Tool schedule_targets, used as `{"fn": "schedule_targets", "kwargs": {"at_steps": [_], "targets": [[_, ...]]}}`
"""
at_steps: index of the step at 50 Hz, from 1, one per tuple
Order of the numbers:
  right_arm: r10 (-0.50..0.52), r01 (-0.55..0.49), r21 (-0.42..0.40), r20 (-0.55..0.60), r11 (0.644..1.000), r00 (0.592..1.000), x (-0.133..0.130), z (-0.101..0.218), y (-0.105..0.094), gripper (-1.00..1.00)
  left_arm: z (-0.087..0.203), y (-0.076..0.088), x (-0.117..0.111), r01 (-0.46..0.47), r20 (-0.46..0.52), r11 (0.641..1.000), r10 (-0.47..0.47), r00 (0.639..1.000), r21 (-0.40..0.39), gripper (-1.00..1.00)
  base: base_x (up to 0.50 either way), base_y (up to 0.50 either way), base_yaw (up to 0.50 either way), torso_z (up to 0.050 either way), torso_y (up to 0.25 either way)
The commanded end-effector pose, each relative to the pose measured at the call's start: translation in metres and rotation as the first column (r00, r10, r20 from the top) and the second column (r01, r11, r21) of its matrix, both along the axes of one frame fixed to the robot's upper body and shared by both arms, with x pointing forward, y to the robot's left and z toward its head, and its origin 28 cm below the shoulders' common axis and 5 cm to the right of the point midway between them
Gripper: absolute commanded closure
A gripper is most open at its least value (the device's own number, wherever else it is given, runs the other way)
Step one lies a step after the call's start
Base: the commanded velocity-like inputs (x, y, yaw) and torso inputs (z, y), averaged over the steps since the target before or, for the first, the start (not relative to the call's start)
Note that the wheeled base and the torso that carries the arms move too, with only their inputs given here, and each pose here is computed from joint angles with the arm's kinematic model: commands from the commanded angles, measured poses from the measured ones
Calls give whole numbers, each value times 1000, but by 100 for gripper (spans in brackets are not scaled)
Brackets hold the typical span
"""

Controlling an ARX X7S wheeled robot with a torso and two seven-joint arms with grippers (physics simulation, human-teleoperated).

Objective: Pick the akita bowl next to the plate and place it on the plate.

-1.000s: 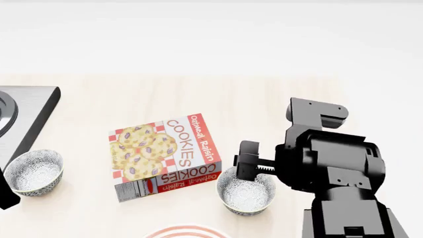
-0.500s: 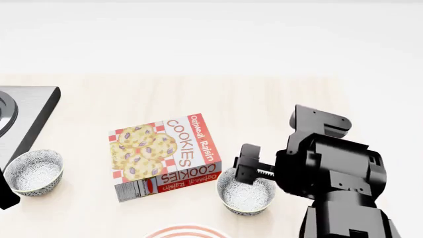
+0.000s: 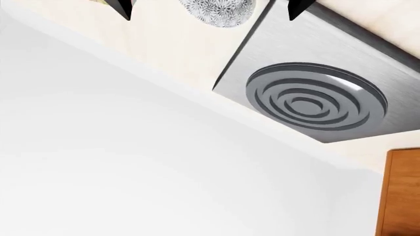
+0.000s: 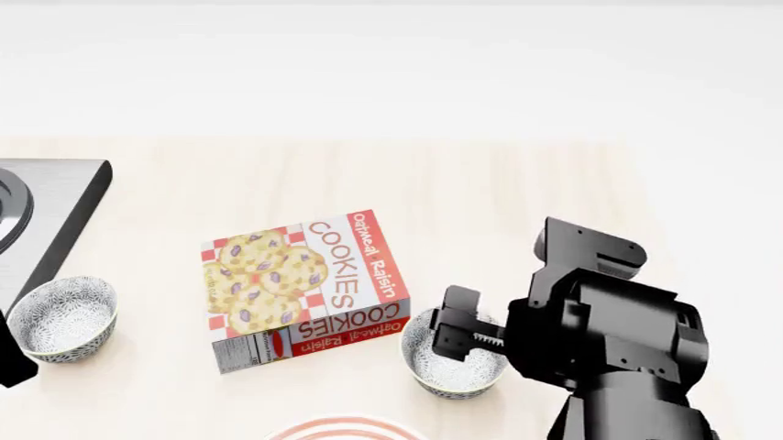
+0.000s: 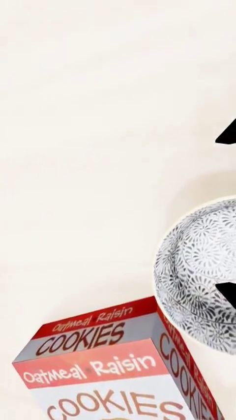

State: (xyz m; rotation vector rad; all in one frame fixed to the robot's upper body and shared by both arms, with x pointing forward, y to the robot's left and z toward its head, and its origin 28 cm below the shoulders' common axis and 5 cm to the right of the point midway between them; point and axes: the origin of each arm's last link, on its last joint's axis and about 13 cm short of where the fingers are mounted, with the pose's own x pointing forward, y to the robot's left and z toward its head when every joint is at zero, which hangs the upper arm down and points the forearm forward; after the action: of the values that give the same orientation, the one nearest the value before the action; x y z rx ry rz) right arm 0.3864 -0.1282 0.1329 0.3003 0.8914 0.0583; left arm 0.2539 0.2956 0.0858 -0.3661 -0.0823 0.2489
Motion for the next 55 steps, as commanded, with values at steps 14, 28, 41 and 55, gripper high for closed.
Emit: {"fn": "schedule_targets", "kwargs": {"at_steps": [14, 28, 41, 55], "targets": [[-13, 14, 43, -19, 999, 1000, -4, -11, 1, -100, 2, 0, 0, 0, 0, 1000, 0, 1000, 0, -100, 0, 0, 0, 0, 0], [-6, 7, 48, -31, 999, 999, -6, -16, 2, -100, 2, -1, 0, 1, 1, 1000, -1, 1000, 2, -100, 0, 0, 0, 0, 0], [-11, 13, 69, -36, 998, 999, -6, -15, 1, -100, 2, -1, -1, 1, 2, 1000, -1, 1000, 3, -100, 0, 0, 0, 0, 0], [-32, 32, 28, -26, 999, 999, -5, -16, 1, 100, -1, 0, 0, 2, 2, 1000, -2, 1000, 7, -100, 0, 0, 0, 0, 0]]}}
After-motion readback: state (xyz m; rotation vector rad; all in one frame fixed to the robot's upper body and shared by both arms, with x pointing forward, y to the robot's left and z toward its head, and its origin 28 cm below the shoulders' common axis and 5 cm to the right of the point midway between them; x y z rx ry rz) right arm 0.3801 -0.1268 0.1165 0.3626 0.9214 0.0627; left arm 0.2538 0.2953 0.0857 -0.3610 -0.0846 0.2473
